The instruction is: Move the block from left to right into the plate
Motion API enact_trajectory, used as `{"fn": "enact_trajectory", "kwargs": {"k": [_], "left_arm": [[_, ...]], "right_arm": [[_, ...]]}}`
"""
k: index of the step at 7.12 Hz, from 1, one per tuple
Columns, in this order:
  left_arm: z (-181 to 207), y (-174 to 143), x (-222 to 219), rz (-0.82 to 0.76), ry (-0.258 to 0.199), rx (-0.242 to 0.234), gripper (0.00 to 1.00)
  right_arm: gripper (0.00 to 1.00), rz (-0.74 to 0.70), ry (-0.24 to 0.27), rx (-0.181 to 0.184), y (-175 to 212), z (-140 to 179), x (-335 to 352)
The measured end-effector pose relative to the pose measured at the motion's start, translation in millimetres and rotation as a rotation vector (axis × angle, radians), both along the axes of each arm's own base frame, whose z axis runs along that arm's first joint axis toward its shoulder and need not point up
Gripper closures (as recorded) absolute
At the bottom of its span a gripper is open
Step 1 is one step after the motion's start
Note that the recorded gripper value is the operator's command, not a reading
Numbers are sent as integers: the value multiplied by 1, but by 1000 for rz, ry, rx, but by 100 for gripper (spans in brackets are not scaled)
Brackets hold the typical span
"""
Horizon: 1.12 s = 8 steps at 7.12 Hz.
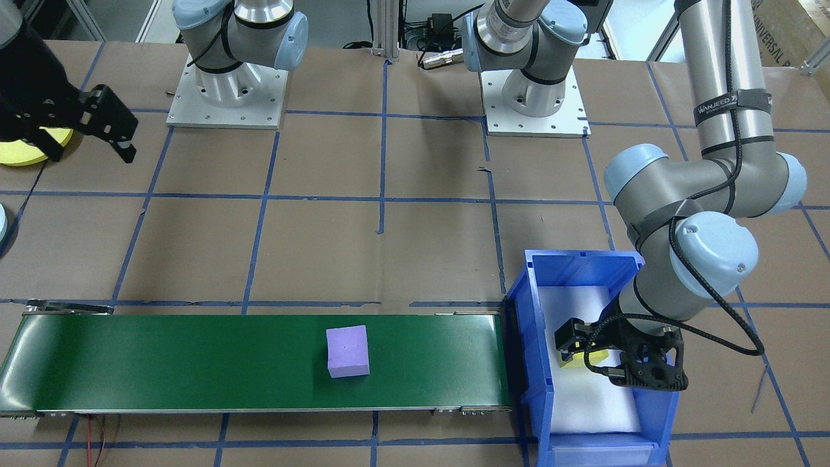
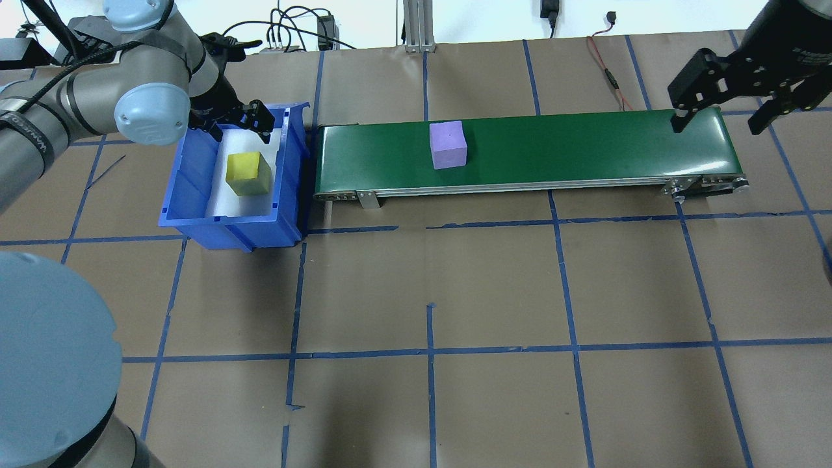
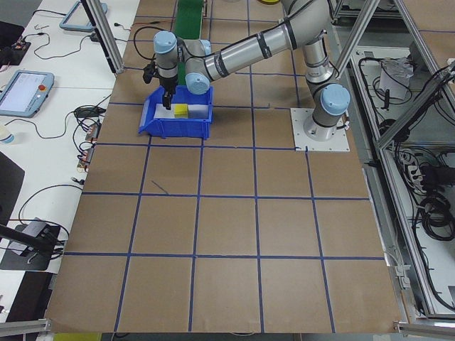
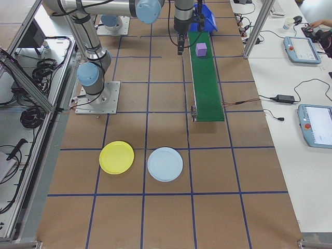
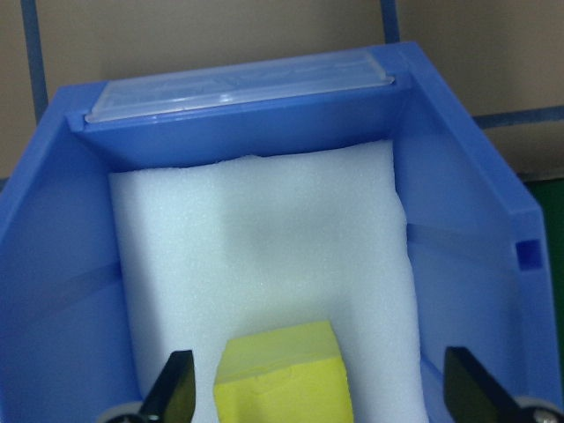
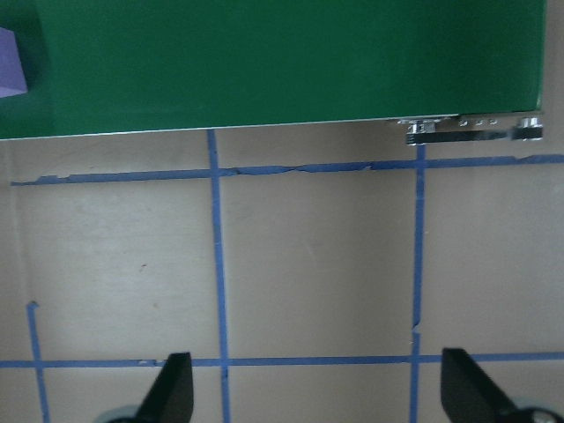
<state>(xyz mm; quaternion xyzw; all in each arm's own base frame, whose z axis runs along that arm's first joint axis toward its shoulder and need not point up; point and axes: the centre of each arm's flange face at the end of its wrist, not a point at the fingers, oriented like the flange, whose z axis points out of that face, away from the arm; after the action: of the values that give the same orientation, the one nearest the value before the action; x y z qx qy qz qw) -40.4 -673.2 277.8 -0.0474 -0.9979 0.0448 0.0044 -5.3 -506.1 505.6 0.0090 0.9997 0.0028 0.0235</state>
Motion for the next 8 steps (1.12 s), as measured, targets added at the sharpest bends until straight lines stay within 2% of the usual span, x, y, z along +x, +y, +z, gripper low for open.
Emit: {"fn": "enact_trajectory", "kwargs": {"k": [2, 4, 5, 6, 7, 8], "left_arm": [[-9, 4, 7, 42, 0, 19, 0], [-22, 10, 8, 76, 7, 47, 0], [-27, 13, 8, 87, 10, 58, 1], [-34, 15, 8, 95, 14, 70, 7], [-41, 17, 9, 101, 17, 84, 25], [-47, 20, 11, 106, 19, 97, 54]], "right_arm": [[0, 77, -5, -5, -19, -29, -92], [0, 125, -6, -47, -54, -77, -160], [0, 132, -33, -65, -68, -98, -172], [0, 140, -76, -86, -82, -119, -178], [0, 155, -124, -122, -94, -134, -179], [0, 177, -159, -172, -103, -141, -178]]}}
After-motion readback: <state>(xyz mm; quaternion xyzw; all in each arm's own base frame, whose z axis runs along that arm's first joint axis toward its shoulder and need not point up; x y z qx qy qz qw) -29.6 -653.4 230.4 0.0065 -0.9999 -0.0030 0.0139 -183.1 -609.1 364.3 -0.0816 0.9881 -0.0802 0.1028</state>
